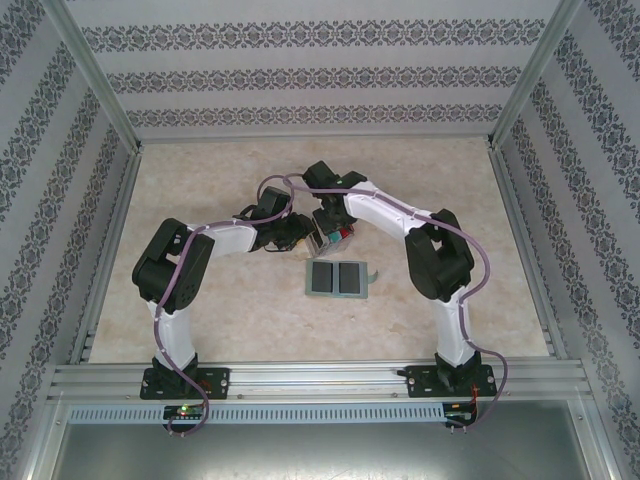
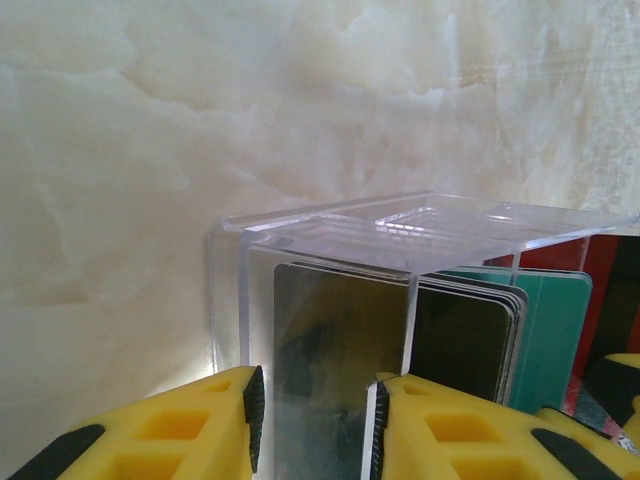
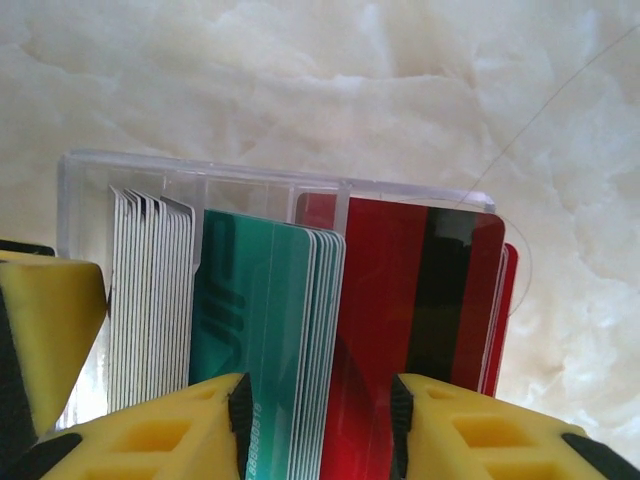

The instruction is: Put the credit cards into the card holder

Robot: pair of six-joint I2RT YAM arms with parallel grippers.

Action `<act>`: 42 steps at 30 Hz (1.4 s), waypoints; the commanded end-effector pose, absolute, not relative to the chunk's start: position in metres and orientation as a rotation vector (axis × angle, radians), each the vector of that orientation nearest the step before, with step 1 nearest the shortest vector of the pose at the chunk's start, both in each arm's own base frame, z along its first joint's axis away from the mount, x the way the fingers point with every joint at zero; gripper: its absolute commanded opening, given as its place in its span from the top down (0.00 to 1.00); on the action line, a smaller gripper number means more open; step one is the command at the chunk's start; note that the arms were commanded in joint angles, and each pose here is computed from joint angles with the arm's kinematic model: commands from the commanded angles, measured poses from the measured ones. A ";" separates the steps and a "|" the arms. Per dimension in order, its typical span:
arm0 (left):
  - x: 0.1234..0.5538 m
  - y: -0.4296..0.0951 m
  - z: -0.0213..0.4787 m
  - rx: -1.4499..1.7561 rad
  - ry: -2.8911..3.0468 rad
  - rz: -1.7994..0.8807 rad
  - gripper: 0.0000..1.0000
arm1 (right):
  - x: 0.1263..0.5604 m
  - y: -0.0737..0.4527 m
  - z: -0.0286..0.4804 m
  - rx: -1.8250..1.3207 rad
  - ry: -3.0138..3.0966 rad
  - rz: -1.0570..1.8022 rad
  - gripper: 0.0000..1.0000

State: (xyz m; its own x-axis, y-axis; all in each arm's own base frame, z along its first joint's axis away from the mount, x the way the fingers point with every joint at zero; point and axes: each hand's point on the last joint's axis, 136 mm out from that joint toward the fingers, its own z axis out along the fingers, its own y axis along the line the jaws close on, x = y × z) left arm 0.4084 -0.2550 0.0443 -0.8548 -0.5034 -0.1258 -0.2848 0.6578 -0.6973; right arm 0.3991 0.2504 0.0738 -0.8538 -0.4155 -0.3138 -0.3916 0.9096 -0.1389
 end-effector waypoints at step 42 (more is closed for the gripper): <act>0.394 -0.242 0.017 -0.732 2.620 -0.939 0.64 | 0.409 0.232 0.093 -0.590 2.607 -0.389 0.77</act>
State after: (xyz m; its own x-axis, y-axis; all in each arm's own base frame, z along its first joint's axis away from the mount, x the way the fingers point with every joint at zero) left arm 0.4086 -0.2559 0.0437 -0.8464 -0.5200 -0.1154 -0.2938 0.6365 -0.7131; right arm 0.4067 0.2482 0.0760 -0.8194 -0.4607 -0.3410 -0.3727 0.8803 -0.2937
